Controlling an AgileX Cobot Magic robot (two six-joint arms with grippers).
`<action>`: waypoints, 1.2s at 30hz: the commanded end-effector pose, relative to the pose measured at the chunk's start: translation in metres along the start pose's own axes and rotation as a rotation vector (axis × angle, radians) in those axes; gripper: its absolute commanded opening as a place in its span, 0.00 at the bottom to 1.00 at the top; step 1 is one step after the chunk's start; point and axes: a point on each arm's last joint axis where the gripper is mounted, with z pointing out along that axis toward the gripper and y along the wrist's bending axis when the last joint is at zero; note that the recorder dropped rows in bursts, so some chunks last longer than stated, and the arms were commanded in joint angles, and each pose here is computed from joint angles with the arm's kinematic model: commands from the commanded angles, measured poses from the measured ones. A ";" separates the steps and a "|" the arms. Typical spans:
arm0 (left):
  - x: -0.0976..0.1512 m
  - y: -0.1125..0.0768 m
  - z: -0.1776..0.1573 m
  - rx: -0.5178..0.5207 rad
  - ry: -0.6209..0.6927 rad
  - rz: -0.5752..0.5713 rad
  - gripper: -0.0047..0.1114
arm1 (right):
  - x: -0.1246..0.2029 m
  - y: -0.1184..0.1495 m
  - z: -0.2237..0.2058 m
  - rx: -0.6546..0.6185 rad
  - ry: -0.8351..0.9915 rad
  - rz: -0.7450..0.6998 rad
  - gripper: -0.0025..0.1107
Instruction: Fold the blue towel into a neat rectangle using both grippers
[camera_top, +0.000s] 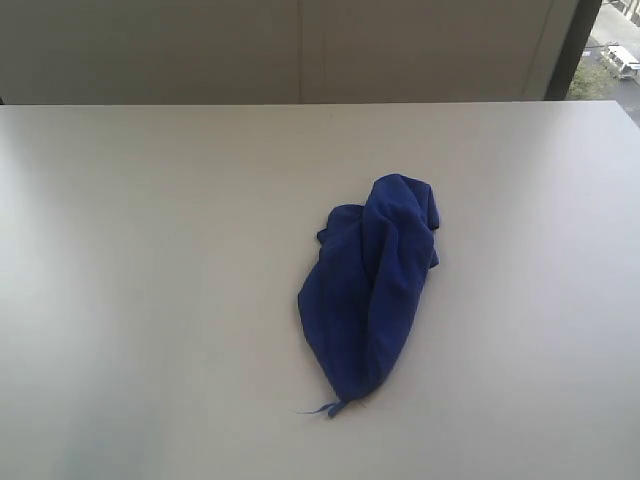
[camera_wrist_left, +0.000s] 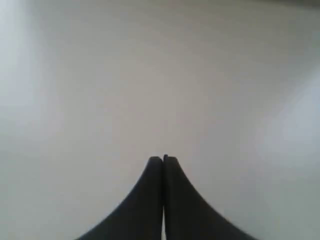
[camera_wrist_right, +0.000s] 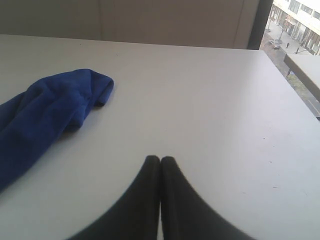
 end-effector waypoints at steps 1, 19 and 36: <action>0.020 -0.038 0.020 0.309 0.331 0.050 0.04 | 0.001 0.000 0.000 0.008 -0.006 -0.003 0.02; 0.019 -0.155 0.070 1.035 0.498 -0.018 0.04 | 0.001 0.000 0.000 0.008 -0.006 -0.003 0.02; 0.058 -0.215 0.151 0.779 0.722 -0.033 0.28 | 0.001 0.000 0.000 0.008 -0.006 -0.003 0.02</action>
